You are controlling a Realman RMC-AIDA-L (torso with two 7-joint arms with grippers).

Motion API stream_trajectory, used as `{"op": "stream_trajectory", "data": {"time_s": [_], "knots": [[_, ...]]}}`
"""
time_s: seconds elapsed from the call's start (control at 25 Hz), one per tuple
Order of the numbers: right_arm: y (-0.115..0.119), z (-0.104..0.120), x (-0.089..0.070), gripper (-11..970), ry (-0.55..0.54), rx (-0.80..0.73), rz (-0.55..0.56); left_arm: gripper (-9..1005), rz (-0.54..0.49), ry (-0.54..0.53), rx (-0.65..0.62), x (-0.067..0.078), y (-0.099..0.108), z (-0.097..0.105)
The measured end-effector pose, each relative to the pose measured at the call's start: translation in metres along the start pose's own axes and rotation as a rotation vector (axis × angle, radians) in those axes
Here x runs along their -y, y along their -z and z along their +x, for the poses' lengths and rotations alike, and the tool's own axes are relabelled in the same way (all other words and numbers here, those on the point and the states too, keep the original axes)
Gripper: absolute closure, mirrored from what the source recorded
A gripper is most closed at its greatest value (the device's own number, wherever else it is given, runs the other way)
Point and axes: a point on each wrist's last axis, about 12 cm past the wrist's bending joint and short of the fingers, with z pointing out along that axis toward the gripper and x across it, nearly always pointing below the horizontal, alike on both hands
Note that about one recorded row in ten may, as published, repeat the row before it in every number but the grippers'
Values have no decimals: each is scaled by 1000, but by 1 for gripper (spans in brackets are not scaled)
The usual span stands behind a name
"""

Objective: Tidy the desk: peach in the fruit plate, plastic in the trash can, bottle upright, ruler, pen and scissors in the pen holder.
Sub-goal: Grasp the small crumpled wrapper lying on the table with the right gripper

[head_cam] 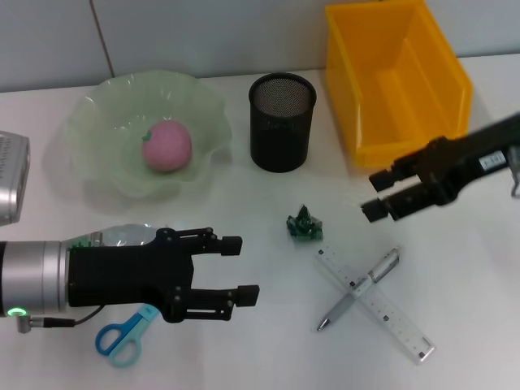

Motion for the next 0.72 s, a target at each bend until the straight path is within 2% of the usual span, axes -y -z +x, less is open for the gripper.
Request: {"op": "stream_trajectory", "data": {"time_s": [0.28,0.72], "knots": [[-13,-46,-1,255,31,-179,42,210,-14,-17,4,-1,0,1],[-41,-74,-2,255,115,-323,137,210,-17,-36,-4,0,0,3]]}}
